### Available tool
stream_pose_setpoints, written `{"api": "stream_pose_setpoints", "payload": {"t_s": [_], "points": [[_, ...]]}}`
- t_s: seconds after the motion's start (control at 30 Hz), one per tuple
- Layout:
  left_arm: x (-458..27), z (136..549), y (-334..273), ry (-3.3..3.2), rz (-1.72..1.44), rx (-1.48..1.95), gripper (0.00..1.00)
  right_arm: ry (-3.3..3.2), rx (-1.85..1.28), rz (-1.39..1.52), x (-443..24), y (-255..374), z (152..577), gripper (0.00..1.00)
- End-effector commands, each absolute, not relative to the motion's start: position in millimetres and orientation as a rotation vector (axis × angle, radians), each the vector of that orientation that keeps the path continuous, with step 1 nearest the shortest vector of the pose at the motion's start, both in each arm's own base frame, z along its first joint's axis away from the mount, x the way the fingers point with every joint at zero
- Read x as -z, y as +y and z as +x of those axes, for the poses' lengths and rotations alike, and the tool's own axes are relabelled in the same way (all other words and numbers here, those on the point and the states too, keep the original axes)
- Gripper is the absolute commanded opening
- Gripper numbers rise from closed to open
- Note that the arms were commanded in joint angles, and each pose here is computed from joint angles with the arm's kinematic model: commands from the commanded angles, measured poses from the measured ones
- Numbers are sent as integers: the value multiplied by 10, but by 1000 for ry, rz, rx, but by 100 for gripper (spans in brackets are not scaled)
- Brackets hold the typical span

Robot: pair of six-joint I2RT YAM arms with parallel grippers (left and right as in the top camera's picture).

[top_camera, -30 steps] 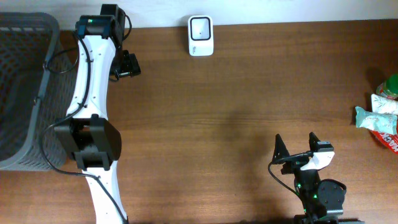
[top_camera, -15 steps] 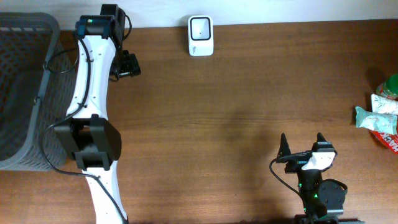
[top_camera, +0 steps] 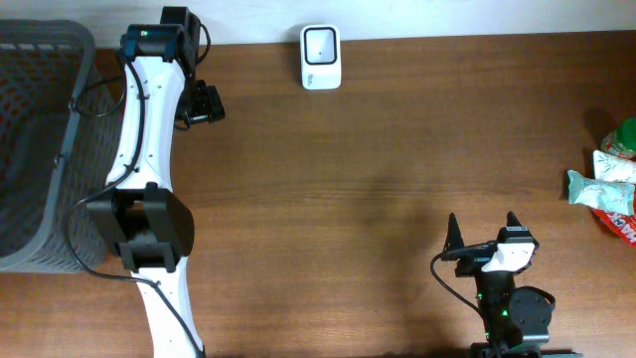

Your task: Scan the item barcode

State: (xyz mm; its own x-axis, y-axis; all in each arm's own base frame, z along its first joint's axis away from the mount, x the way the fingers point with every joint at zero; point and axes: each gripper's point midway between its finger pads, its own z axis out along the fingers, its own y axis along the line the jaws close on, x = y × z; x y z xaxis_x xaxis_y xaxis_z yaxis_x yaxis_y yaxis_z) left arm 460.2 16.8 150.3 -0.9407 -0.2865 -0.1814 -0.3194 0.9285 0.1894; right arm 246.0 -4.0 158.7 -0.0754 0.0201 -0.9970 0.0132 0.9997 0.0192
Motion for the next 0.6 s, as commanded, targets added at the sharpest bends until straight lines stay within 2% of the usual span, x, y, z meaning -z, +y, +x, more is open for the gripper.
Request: {"api": "stream_pose_setpoints", "payload": {"t_s": [0.0,0.1,0.23,0.33,0.57], "points": [[-1555,4542,185,2944,-454,-352,99,1649,21,40,-1555,-90,2458,99],[-1670,4431,133,2960,-461,-309,99,1649,21,40,-1555,-90,2458,99],[-2109,4591,-102,2797,-495,-43,99,1649,21,40,-1555,-90,2458,99],[-2438,4548,-164,2686,-427,0,99,1649,21,40,-1555,-90,2458,99],[-2329,3908,-204,2438,-320,87,99,1649,21,40,-1555,-90,2458,99]]}}
